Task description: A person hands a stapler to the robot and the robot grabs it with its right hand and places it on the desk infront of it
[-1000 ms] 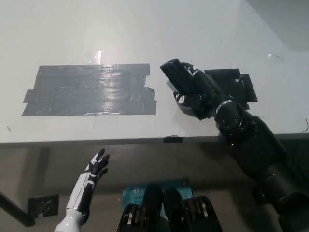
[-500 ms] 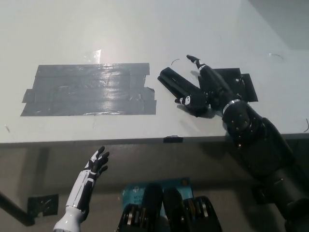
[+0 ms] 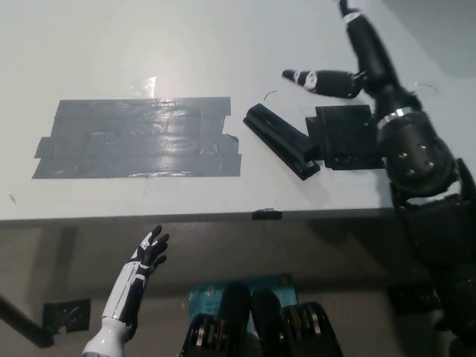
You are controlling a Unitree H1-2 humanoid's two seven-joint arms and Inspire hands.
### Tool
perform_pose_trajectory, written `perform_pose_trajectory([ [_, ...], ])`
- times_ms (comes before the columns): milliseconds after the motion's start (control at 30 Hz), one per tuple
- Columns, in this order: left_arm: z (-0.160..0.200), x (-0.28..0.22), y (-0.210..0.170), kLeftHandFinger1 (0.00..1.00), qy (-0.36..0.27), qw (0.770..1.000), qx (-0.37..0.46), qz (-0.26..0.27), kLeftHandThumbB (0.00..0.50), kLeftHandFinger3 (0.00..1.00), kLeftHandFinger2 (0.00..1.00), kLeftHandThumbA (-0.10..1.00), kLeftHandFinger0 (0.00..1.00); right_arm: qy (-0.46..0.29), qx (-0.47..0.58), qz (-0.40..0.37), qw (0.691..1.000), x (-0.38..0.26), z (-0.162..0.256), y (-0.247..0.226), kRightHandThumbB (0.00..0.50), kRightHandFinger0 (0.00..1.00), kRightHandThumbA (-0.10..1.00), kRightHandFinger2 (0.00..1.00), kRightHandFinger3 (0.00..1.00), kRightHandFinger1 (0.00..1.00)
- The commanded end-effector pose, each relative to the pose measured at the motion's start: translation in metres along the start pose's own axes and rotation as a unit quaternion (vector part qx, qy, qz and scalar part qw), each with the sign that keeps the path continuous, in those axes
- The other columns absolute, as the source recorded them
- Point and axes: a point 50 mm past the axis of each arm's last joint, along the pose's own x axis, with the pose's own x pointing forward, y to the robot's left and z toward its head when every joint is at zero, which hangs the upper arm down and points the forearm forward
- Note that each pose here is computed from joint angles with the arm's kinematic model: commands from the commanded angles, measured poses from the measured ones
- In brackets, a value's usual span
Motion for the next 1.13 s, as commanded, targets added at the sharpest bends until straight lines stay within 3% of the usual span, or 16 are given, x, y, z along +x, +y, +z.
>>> perform_pose_trajectory([
  [0,0.010,0.005,0.002,1.00,-0.029,0.999,0.009,-0.010,0.430,1.00,1.00,1.00,1.00,-0.104,0.040,-0.067,0.992,-0.049,0.068,-0.054,0.467,1.00,1.00,1.00,1.00,1.00],
  [233,0.008,0.002,-0.001,1.00,-0.027,1.000,0.009,-0.014,0.439,1.00,1.00,1.00,1.00,-0.093,0.109,-0.072,0.987,-0.149,0.063,-0.025,0.472,1.00,1.00,1.00,1.00,1.00],
  [267,0.008,0.003,-0.002,1.00,-0.028,0.999,0.009,-0.014,0.443,1.00,1.00,1.00,1.00,-0.079,0.128,-0.071,0.986,-0.166,0.057,-0.017,0.444,1.00,1.00,1.00,1.00,1.00],
  [333,0.008,0.004,-0.002,1.00,-0.028,0.999,0.009,-0.014,0.452,1.00,1.00,1.00,1.00,-0.061,0.170,-0.064,0.981,-0.183,0.046,-0.005,0.441,1.00,1.00,1.00,1.00,1.00],
  [500,0.004,-0.003,-0.002,1.00,-0.020,1.000,0.010,-0.011,0.456,1.00,1.00,1.00,1.00,0.016,0.225,-0.052,0.973,-0.236,0.001,0.027,0.310,1.00,1.00,1.00,1.00,1.00],
  [567,0.003,-0.005,-0.002,1.00,-0.019,1.000,0.009,-0.011,0.446,1.00,1.00,1.00,1.00,0.031,0.227,-0.047,0.972,-0.246,-0.009,0.034,0.289,1.00,1.00,1.00,1.00,1.00],
  [733,-0.005,-0.015,-0.006,1.00,-0.013,1.000,-0.003,-0.010,0.431,1.00,1.00,1.00,1.00,0.112,0.234,-0.013,0.966,-0.274,-0.045,0.056,0.302,1.00,1.00,1.00,1.00,1.00],
  [833,-0.009,-0.020,-0.009,1.00,-0.006,1.000,-0.008,-0.007,0.434,1.00,1.00,1.00,1.00,0.153,0.232,0.023,0.960,-0.285,-0.067,0.071,0.244,1.00,1.00,1.00,1.00,1.00],
  [1100,-0.012,-0.024,-0.010,1.00,0.002,1.000,-0.019,-0.003,0.436,1.00,1.00,1.00,1.00,0.185,0.192,0.085,0.960,-0.291,-0.082,0.089,0.277,1.00,1.00,1.00,1.00,1.00],
])
